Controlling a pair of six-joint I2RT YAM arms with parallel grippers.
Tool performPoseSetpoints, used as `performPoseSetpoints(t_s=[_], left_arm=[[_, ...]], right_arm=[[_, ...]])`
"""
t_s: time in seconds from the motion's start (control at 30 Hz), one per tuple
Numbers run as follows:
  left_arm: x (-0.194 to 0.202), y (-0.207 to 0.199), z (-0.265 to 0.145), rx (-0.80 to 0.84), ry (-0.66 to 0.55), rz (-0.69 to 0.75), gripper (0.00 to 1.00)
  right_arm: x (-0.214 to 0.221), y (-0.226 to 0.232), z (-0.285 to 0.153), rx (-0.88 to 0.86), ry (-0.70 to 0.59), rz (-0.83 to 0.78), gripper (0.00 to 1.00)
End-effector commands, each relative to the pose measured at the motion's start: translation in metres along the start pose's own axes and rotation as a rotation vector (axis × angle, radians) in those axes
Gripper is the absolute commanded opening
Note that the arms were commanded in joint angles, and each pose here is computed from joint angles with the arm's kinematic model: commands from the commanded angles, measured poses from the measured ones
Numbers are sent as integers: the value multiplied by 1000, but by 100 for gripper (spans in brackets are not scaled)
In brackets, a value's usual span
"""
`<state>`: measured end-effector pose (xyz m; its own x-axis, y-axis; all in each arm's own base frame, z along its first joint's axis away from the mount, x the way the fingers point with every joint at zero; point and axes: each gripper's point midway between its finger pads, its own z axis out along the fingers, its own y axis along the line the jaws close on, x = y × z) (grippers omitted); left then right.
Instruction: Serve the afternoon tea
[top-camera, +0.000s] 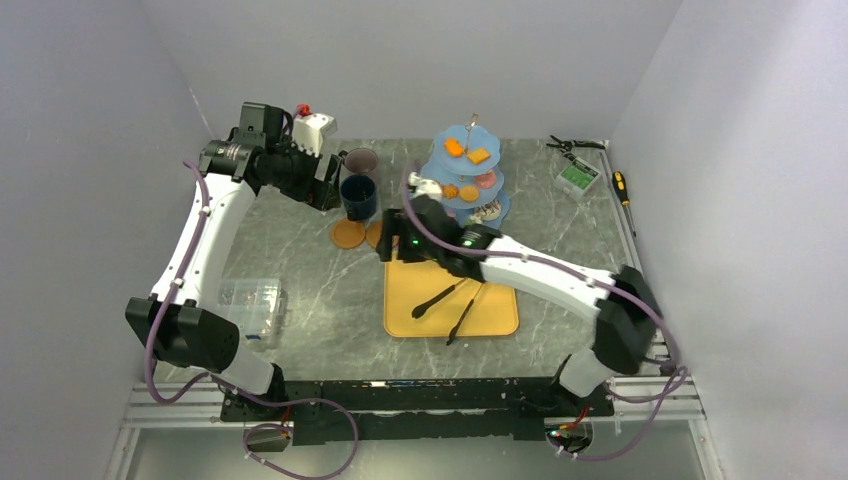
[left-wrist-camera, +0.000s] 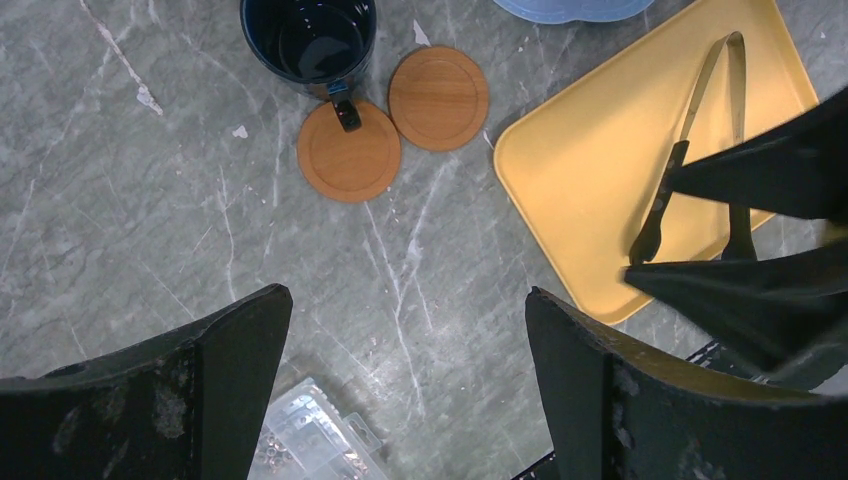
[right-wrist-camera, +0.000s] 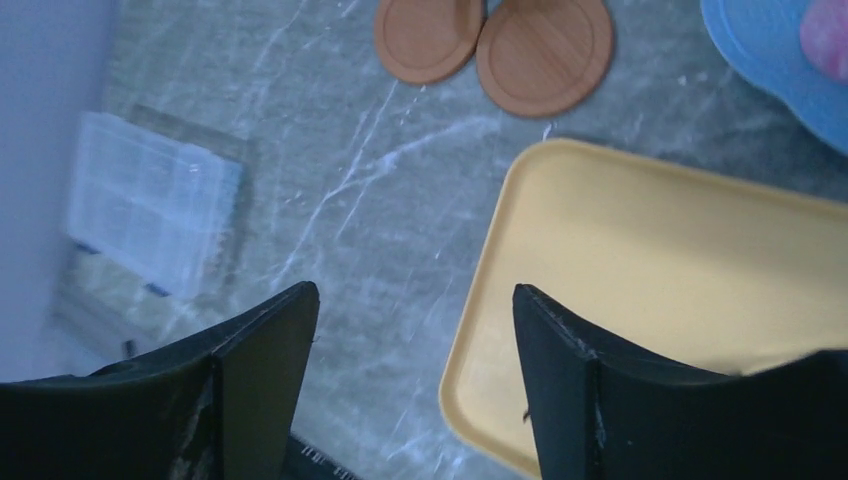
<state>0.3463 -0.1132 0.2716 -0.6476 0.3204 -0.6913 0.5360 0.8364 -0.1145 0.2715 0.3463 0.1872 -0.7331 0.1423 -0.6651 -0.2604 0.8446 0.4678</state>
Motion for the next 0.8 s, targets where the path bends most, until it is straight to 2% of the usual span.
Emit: performPoseSetpoints(t_s=[0.0,0.2,0.4,0.77], left_arm=[[-16,4,-9,-15,-57,-6,93],[-15,14,-11,-26,-54,-47,93],[-14,23,-15,-51,-57,-70,93],[3,49,-5,-117,-15,-87,93]], right_arm=[[25,-14,46,168,63,-270,73],[53,-17,93,282,99,-402,70],[68,-20,109,307,99,-444,66],[95,-59,108,364,131,-433,31]])
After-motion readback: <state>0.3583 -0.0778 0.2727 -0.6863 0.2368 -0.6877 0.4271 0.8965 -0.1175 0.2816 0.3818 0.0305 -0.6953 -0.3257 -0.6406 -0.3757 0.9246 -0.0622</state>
